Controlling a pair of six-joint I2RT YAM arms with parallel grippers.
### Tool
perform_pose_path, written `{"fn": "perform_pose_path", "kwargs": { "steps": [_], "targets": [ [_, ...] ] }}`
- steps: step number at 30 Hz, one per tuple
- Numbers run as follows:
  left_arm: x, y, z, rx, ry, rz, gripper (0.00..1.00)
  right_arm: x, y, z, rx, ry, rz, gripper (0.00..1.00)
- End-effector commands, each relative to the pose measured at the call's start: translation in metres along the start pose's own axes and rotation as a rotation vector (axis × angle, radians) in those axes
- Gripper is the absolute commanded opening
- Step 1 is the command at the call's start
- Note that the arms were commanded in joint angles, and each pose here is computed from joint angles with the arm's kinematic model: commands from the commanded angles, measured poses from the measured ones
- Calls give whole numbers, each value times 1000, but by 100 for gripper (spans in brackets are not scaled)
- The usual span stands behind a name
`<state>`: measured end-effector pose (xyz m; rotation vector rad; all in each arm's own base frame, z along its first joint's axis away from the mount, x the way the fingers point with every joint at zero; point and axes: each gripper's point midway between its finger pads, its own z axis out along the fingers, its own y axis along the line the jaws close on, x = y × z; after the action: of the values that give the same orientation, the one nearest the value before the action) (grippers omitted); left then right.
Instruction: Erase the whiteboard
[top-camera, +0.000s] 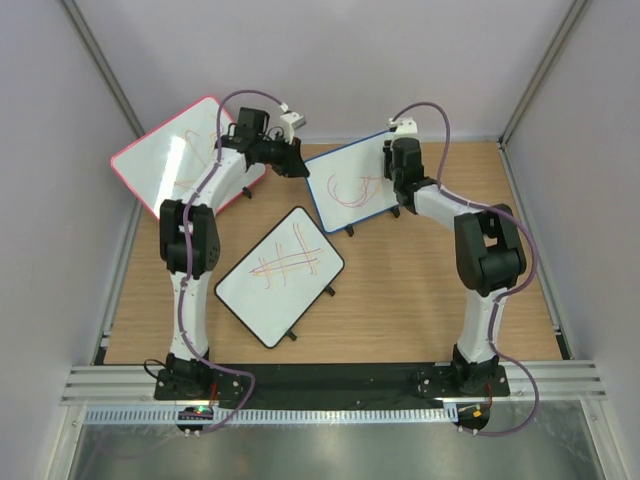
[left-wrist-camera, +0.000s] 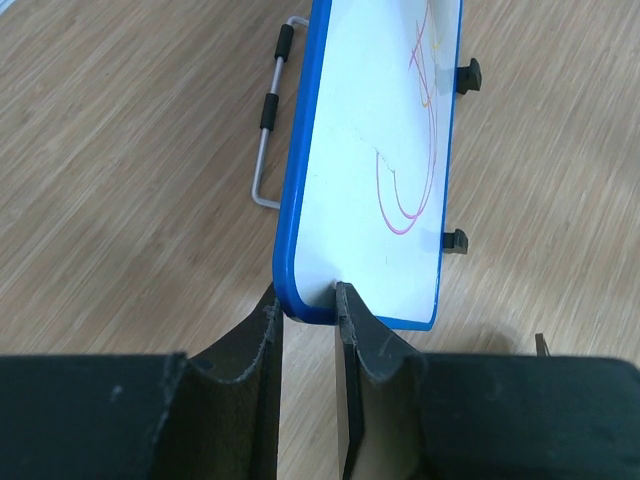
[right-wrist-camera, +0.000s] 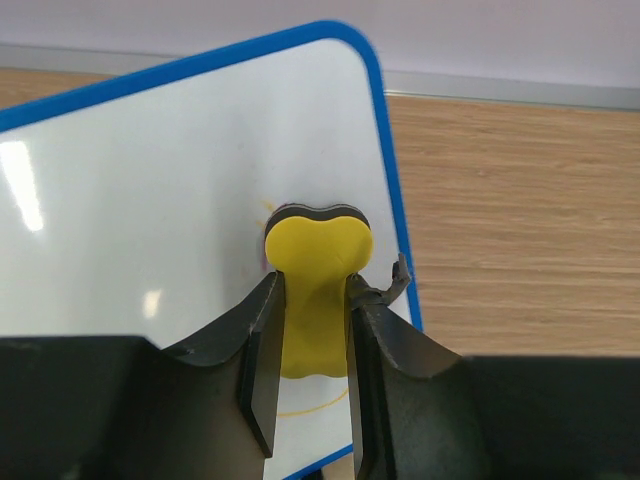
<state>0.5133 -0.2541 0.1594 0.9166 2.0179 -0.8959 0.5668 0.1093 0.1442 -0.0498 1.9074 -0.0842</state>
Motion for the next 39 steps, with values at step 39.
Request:
{"fn": "perform_pose_path", "kwargs": {
  "steps": [39],
  "targets": [
    [-16, -1, -6, -33, -18, 163, 0, -45, 79, -5, -111, -73, 122, 1]
  ]
}}
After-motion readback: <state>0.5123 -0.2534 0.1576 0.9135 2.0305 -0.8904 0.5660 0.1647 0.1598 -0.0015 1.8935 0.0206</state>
